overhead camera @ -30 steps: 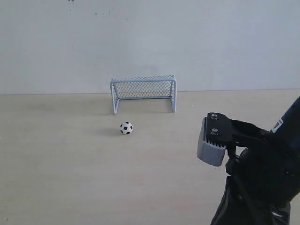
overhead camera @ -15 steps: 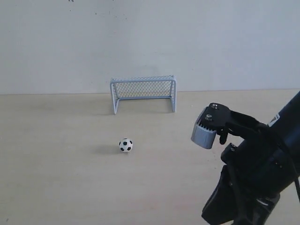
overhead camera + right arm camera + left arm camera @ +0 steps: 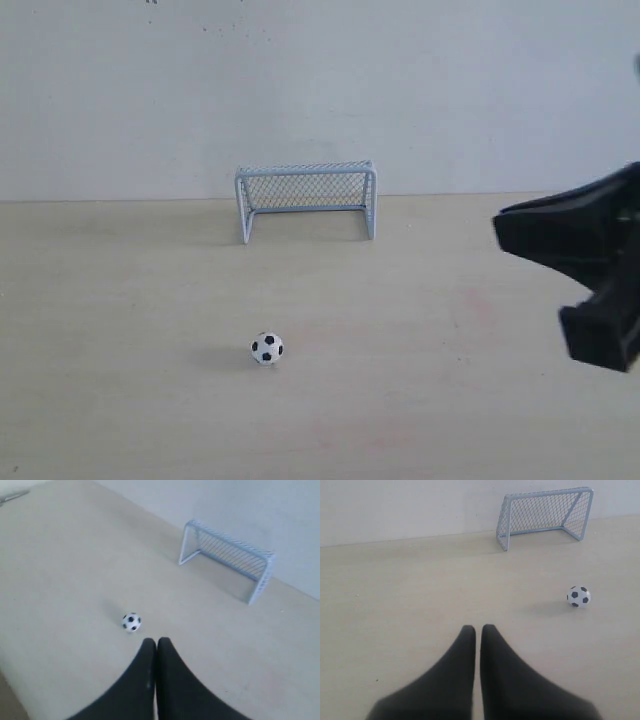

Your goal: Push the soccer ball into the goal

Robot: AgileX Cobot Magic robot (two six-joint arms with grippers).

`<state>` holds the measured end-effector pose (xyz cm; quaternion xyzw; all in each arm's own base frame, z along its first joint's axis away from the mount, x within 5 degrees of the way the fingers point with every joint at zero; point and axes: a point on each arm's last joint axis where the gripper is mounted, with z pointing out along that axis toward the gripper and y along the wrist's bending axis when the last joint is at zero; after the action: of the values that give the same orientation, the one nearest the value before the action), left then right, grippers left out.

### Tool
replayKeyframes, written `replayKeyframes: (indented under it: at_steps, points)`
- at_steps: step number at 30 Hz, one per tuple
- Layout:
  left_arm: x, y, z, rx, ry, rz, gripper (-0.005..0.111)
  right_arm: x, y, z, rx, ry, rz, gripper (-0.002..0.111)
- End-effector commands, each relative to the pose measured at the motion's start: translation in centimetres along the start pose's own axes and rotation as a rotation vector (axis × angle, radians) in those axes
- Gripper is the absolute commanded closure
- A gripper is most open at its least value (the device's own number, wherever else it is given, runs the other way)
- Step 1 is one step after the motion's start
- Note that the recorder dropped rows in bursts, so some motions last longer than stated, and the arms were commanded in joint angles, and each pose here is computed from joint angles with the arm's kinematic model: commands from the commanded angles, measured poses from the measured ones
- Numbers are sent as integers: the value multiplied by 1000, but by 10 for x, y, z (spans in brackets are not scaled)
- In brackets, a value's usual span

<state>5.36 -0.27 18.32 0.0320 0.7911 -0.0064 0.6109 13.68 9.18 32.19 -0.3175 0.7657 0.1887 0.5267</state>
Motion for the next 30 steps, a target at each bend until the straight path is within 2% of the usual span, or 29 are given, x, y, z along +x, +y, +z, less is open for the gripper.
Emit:
replayKeyframes:
  at_steps: [1, 7, 10, 16, 30]
  points:
    - [0, 0, 0, 5, -6, -3, 102, 23, -5, -33, 167, -153, 69, 109]
    - [0, 0, 0, 5, -6, -3, 102, 57, -8, -74, 439, -412, 208, 109]
    - [0, 0, 0, 5, -6, -3, 102, 70, -5, -89, 522, -550, 288, 109]
    - [0, 0, 0, 5, -6, -3, 102, 87, 9, -105, 539, -676, 265, 109]
    - [0, 0, 0, 5, -6, -3, 102, 91, 10, -100, 509, -644, 282, 109]
